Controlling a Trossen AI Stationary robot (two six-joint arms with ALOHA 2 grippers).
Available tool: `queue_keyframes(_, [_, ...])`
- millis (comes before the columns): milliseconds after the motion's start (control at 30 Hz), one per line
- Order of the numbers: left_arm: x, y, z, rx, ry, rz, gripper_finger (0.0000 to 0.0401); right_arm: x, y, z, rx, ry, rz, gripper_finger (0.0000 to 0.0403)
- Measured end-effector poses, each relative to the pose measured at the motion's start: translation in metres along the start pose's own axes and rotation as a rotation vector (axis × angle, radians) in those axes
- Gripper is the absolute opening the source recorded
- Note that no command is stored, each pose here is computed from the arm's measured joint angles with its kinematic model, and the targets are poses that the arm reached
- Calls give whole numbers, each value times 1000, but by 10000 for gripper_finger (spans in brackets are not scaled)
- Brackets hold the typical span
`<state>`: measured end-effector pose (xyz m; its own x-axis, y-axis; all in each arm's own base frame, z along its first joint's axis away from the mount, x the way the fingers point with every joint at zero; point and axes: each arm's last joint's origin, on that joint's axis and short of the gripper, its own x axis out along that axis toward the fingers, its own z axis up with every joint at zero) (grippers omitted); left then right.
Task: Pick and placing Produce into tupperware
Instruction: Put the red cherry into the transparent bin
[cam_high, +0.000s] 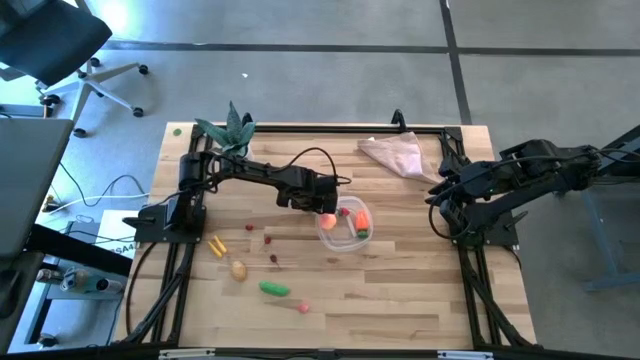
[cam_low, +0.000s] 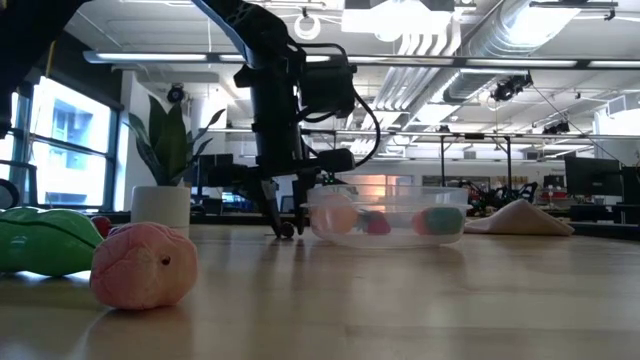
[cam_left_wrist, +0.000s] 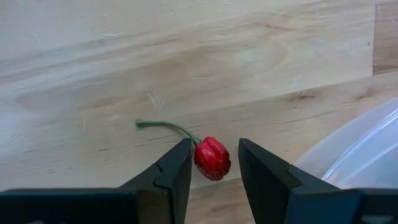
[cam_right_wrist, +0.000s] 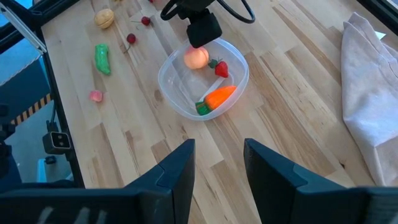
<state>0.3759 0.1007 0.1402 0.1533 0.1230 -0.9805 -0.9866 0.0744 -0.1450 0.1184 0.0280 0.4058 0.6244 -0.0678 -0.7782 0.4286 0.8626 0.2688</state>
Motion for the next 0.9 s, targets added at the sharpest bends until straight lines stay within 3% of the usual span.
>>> queue_keyframes(400, [0,0,0,1,0,0,68,0,0,0,0,-1,0,130])
queue_keyframes(900, [0,0,0,28,-3,-3,65,0,0,0,0,0,0,130])
